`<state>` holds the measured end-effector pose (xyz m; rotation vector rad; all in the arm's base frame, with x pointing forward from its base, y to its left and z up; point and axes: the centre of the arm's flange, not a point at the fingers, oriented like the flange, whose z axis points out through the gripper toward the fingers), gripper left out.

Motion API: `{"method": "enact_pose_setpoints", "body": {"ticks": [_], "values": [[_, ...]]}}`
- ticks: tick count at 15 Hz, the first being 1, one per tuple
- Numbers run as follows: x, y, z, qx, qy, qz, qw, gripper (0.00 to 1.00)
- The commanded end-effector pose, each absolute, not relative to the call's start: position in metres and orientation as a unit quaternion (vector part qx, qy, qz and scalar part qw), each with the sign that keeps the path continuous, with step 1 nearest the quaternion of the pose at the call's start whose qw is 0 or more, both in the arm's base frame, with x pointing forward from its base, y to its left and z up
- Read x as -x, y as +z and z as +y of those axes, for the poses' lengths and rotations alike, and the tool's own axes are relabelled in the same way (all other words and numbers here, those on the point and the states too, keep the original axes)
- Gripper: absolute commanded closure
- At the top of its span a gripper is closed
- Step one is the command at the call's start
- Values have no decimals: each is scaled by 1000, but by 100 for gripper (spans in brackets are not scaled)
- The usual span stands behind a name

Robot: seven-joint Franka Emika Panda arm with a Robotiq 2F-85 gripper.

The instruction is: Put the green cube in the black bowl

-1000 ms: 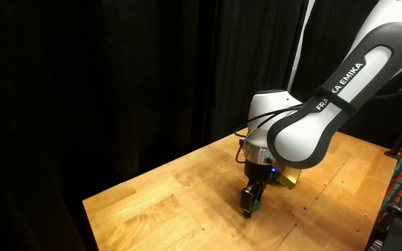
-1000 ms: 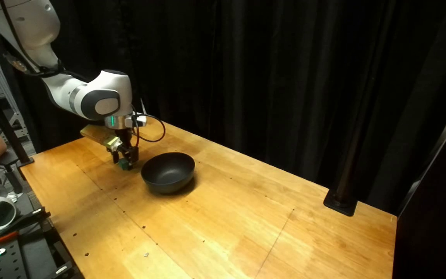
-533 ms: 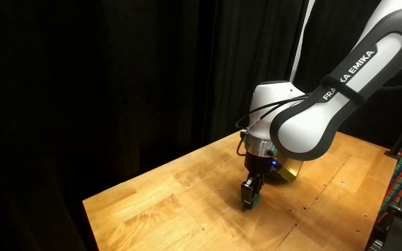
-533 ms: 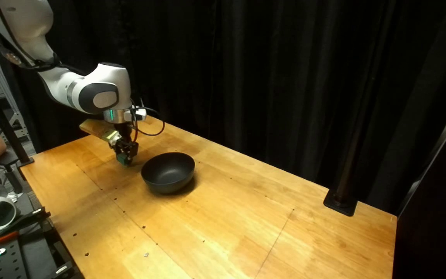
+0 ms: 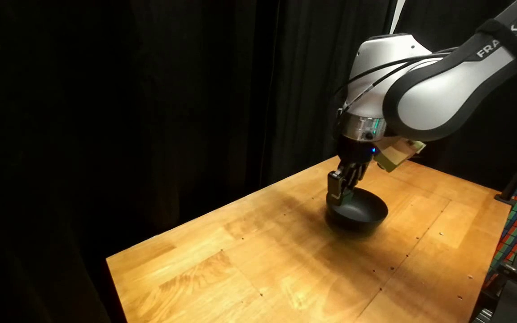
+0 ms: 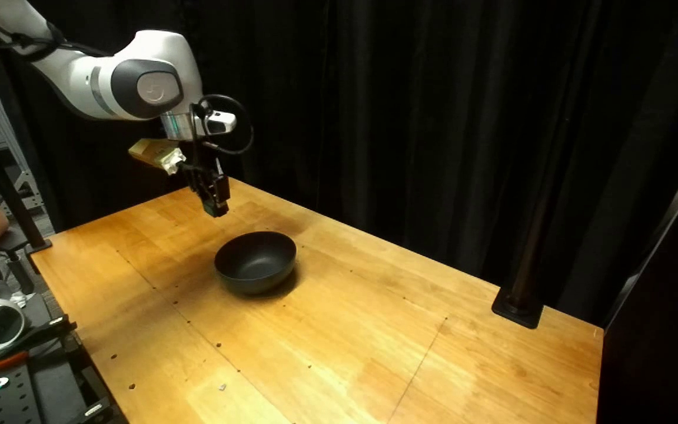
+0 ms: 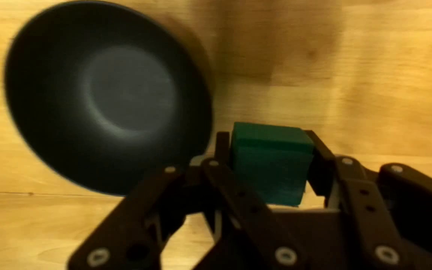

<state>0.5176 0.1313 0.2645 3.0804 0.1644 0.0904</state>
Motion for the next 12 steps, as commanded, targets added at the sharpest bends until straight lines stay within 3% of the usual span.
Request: {"method": "enact_pose_setpoints", "body": {"ticks": [1, 2, 3, 4, 8, 12], "values": [[-527, 284, 87, -997, 30, -14, 76, 77], [-530, 284, 77, -996, 24, -27, 82, 60], [-532, 284, 69, -996, 14, -34, 82, 27], [-532, 285, 64, -996, 6, -36, 78, 25], [-519, 308, 59, -999, -47, -6, 6, 0], [-495, 351, 43, -989, -101, 48, -97, 0]]}}
